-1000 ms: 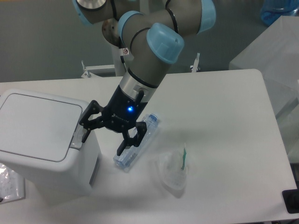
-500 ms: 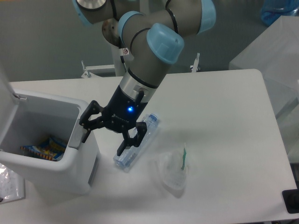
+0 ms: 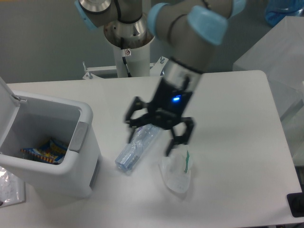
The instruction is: Open the trash can
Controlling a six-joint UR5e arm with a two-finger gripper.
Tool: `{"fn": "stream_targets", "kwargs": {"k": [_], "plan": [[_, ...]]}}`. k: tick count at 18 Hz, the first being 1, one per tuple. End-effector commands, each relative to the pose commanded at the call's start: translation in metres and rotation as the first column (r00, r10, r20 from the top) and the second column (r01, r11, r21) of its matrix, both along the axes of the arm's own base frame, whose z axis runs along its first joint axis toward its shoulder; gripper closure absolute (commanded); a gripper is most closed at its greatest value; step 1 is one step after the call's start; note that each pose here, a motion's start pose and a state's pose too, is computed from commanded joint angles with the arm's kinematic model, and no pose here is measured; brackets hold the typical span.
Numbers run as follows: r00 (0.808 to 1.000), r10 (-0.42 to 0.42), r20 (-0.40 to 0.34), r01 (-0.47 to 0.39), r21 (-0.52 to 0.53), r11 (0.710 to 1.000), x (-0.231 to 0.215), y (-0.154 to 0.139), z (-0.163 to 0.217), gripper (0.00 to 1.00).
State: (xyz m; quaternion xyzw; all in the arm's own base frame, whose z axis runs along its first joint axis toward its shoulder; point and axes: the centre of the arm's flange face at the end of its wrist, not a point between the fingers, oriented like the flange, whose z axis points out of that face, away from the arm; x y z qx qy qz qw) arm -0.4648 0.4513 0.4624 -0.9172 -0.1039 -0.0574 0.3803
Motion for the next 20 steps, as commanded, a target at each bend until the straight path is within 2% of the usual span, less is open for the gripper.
{"fn": "stream_targets", "kwargs": {"k": [2,4,5,7,9,11,13,16,20], "plan": [[0.999,-0.034,-0.035,0.034,-0.017,0.999,-0.028,-0.013,-0.027,0.00],[0.997,-0.039,-0.061,0.034,-0.092,0.995,-0.061,-0.029,-0.064,0.00],[0.996,-0.028,-0.089,0.013,-0.168,0.986,-0.072,-0.037,-0.077,0.00],[0.990,0.000,-0.142,-0.046,-0.321,0.946,-0.086,-0.050,-0.090,0.00],[0.987,0.009,-0.161,-0.073,-0.398,0.914,-0.097,-0.055,-0.101,0.00],[0.987,-0.002,-0.159,-0.063,-0.407,0.911,-0.099,-0.047,-0.102,0.00],[0.985,-0.073,-0.157,0.000,-0.421,0.907,-0.085,-0.032,-0.106,0.00],[0.964,-0.187,-0.188,0.071,-0.498,0.865,-0.058,-0.005,-0.110,0.00],[0.952,-0.243,-0.188,0.098,-0.565,0.819,-0.035,0.018,-0.117,0.00]]}}
